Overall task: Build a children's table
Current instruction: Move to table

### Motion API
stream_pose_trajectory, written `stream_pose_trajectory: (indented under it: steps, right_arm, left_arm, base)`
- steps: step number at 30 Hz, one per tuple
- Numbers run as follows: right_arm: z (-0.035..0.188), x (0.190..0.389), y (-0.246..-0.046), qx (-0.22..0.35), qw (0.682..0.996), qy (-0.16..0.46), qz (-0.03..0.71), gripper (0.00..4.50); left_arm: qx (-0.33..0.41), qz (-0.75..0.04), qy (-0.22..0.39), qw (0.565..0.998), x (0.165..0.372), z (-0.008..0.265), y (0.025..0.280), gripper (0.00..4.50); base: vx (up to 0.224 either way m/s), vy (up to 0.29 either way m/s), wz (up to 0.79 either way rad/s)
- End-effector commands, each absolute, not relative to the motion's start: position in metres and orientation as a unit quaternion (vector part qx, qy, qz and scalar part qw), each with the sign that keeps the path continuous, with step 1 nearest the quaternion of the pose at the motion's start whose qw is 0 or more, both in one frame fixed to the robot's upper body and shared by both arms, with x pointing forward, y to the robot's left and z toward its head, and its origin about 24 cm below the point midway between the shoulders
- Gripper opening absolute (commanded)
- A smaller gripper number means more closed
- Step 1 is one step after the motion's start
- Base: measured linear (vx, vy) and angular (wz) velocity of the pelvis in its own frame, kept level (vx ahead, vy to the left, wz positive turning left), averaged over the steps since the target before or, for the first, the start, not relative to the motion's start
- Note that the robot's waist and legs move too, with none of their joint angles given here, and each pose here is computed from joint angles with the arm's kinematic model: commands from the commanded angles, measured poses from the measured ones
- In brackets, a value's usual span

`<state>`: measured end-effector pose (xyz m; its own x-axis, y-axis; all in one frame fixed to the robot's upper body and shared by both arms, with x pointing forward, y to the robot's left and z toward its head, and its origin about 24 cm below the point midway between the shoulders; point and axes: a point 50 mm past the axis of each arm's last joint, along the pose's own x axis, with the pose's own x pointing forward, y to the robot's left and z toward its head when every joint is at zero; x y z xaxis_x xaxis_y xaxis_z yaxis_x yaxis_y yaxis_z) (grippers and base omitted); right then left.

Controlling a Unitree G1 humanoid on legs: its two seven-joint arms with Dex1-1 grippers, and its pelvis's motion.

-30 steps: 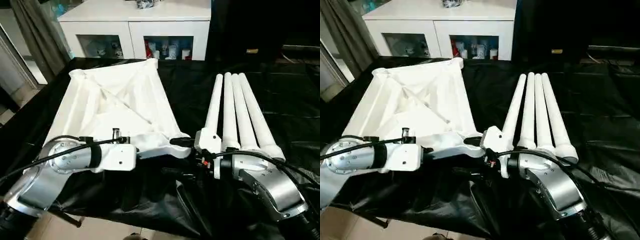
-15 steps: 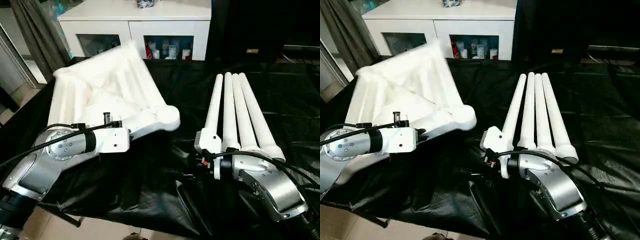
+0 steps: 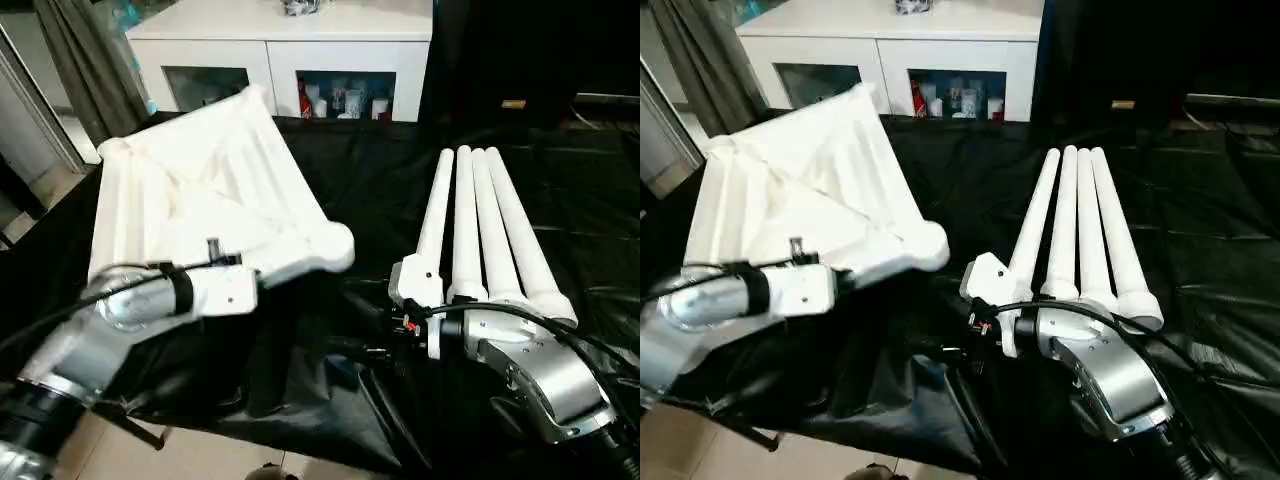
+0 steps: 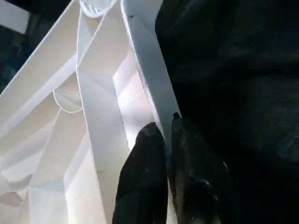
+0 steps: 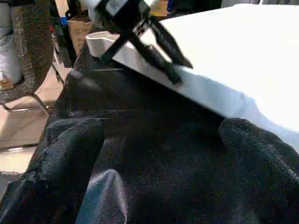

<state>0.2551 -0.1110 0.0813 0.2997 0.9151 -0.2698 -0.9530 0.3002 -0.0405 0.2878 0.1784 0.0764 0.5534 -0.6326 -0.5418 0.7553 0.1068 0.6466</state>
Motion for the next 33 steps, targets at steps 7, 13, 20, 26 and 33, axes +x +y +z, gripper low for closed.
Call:
stream_pose_trajectory:
  steps: [7, 13, 20, 26, 33]
  right_arm:
    - [0.08, 0.253, -0.112, -0.095, 0.8, 0.105, 0.583, 4.43]
    - [0.081, 0.252, -0.115, -0.096, 0.803, 0.105, 0.578, 4.43]
    - [0.082, 0.251, -0.119, -0.089, 0.81, 0.104, 0.571, 4.43]
    - [0.082, 0.249, -0.123, -0.086, 0.813, 0.107, 0.566, 4.43]
    - [0.083, 0.248, -0.128, -0.085, 0.816, 0.11, 0.56, 4.43]
  left_arm:
    - [0.475, -0.474, 0.022, 0.741, 0.292, 0.077, 0.164, 0.77]
    - [0.435, -0.474, 0.039, 0.764, 0.291, 0.082, 0.174, 1.11]
    - [0.379, -0.511, 0.122, 0.762, 0.273, 0.075, 0.194, 1.81]
    - [0.363, -0.528, 0.223, 0.735, 0.259, 0.065, 0.219, 2.27]
    - [0.377, -0.509, 0.277, 0.723, 0.257, 0.054, 0.233, 2.95]
  base:
    - [0.0, 0.0, 0.0]
    - [0.0, 0.0, 0.0]
    - [0.0, 0.0, 0.0]
    - [0.0, 0.0, 0.0]
    - [0.0, 0.0, 0.0]
